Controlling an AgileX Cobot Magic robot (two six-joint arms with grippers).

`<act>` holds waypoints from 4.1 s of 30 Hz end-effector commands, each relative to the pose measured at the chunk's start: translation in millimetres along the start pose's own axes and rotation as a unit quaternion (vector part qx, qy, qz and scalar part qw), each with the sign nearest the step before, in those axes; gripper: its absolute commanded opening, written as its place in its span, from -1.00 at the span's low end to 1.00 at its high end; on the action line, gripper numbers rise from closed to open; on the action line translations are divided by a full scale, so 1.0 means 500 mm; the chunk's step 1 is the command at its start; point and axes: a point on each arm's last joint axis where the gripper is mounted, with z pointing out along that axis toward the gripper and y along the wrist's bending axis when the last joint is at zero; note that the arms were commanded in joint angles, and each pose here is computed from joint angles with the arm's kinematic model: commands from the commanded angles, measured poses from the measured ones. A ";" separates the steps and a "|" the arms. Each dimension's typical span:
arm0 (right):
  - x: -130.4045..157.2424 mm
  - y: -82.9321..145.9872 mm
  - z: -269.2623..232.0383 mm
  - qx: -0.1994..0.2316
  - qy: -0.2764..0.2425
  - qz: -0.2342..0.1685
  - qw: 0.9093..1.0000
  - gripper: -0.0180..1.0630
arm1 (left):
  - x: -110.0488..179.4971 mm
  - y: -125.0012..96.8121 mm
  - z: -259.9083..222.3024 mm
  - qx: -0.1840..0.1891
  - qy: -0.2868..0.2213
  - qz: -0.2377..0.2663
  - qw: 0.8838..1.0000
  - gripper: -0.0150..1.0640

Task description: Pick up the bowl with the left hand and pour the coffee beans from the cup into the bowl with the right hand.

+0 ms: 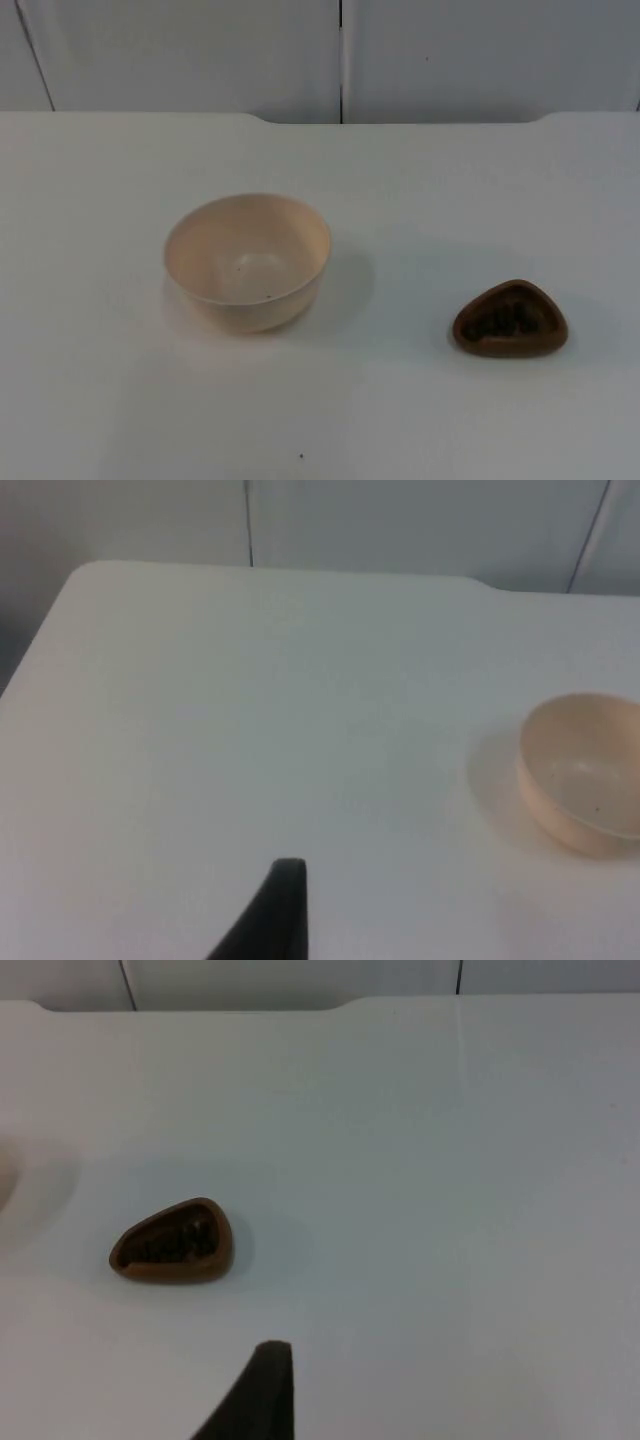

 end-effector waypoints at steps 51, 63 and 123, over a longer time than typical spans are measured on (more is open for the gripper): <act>0.004 0.000 0.004 0.002 0.001 -0.001 1.000 0.98 | -0.196 -0.033 0.169 0.101 0.120 -0.006 0.988 0.91; 0.004 0.000 0.004 0.002 0.001 -0.001 1.000 0.98 | -0.241 -0.033 0.274 0.120 0.174 -0.002 0.977 0.91; 0.004 0.000 0.004 0.004 0.001 -0.002 1.000 0.98 | -0.041 -0.106 0.706 0.165 0.427 -0.017 0.889 0.91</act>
